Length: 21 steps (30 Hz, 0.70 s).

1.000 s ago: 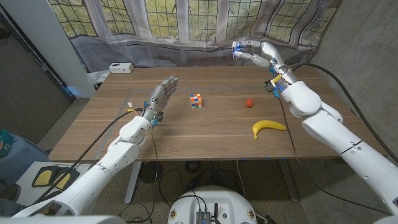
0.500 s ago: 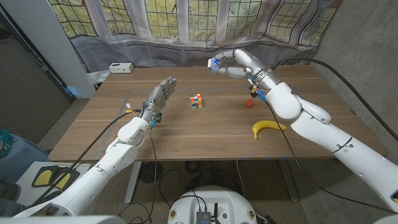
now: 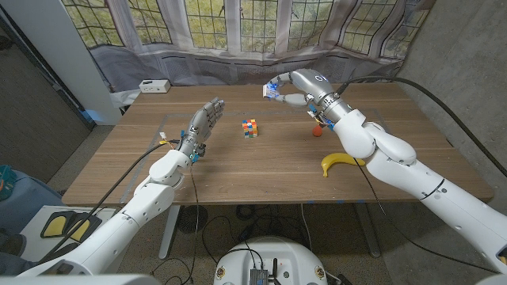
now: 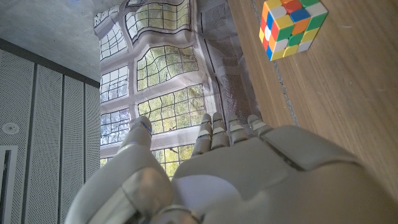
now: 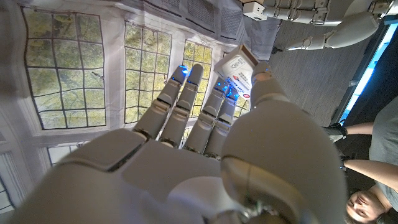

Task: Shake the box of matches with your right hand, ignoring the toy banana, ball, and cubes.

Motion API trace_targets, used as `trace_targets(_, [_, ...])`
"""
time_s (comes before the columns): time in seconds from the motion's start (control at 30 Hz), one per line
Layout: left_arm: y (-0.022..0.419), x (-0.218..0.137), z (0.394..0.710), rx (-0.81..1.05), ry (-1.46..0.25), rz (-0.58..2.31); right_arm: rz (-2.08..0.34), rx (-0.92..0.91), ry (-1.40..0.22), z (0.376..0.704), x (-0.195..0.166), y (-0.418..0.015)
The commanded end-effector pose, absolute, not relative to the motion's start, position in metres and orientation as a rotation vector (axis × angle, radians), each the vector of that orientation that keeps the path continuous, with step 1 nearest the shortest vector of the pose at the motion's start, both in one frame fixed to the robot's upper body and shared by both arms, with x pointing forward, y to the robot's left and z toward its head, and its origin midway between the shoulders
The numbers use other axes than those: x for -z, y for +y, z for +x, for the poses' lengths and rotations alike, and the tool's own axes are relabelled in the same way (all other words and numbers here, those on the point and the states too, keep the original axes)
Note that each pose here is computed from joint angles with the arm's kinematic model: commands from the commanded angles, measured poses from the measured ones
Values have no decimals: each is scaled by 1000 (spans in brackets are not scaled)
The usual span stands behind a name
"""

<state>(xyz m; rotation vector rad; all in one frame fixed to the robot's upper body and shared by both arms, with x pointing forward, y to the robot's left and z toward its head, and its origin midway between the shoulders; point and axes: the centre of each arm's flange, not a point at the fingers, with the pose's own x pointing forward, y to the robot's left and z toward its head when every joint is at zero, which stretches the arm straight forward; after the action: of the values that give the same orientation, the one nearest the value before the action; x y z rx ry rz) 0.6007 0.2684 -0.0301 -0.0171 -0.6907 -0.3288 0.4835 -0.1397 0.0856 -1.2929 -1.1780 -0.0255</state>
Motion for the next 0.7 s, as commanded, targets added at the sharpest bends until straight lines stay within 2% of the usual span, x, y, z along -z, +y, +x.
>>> trace_targets(0.03, [267, 30, 600, 334, -692, -16, -1306, 24, -1113, 499, -88, -143])
trace_targets(0.7, [263, 29, 602, 340, -694, -13, -1356, 88, -1003, 531, -95, -156])
